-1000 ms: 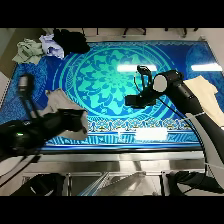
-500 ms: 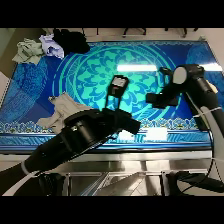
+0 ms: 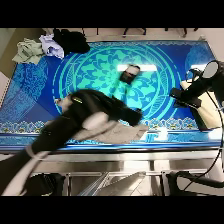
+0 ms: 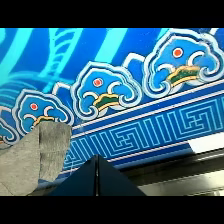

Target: Fold the shirts.

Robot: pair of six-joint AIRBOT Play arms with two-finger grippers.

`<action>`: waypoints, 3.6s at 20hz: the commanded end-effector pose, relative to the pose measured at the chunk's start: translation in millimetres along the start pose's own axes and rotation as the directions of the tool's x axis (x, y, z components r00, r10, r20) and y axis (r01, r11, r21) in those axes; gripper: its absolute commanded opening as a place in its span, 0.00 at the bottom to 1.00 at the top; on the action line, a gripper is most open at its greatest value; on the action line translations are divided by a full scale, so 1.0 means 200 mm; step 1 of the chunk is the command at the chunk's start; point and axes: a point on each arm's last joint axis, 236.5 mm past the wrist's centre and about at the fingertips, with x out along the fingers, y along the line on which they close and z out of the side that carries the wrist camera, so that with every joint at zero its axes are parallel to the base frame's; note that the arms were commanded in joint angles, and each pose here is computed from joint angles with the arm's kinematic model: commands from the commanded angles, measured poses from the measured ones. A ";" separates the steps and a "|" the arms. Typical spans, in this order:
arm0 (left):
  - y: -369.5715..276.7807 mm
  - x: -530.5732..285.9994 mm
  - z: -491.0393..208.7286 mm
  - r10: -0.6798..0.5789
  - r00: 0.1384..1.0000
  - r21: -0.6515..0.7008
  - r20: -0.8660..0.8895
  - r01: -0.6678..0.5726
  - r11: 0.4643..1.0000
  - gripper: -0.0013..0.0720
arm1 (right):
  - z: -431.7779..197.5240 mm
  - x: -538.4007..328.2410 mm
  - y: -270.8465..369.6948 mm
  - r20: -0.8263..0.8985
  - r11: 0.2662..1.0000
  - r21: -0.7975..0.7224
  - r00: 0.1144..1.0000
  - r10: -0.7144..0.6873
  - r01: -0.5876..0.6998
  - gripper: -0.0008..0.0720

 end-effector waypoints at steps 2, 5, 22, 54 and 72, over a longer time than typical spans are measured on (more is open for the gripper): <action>0.75 -0.49 -0.29 0.268 0.942 -0.017 -0.203 -0.277 0.961 0.85 | 0.02 0.05 0.02 -0.027 0.999 -0.028 0.999 0.033 -0.034 0.03; 1.14 -0.56 -0.70 0.211 0.933 -0.295 -0.291 -0.297 0.908 0.85 | -0.05 0.05 0.25 -0.077 0.967 -0.167 0.980 0.182 -0.192 0.03; 1.91 0.17 -1.17 -0.142 0.933 -0.786 -0.331 -0.189 0.589 0.85 | -0.49 0.11 0.90 -0.169 0.770 -0.547 0.944 0.282 -0.328 0.03; 1.38 -0.45 -0.80 0.135 0.963 -0.508 -0.234 -0.240 0.827 0.03 | -0.85 0.63 0.52 -0.302 0.791 -0.087 0.773 0.558 -0.605 0.95; 1.41 -0.45 -0.80 0.143 0.961 -0.512 -0.235 -0.248 0.822 0.04 | -1.00 0.76 0.77 -0.302 0.736 -0.115 0.729 0.614 -0.667 0.70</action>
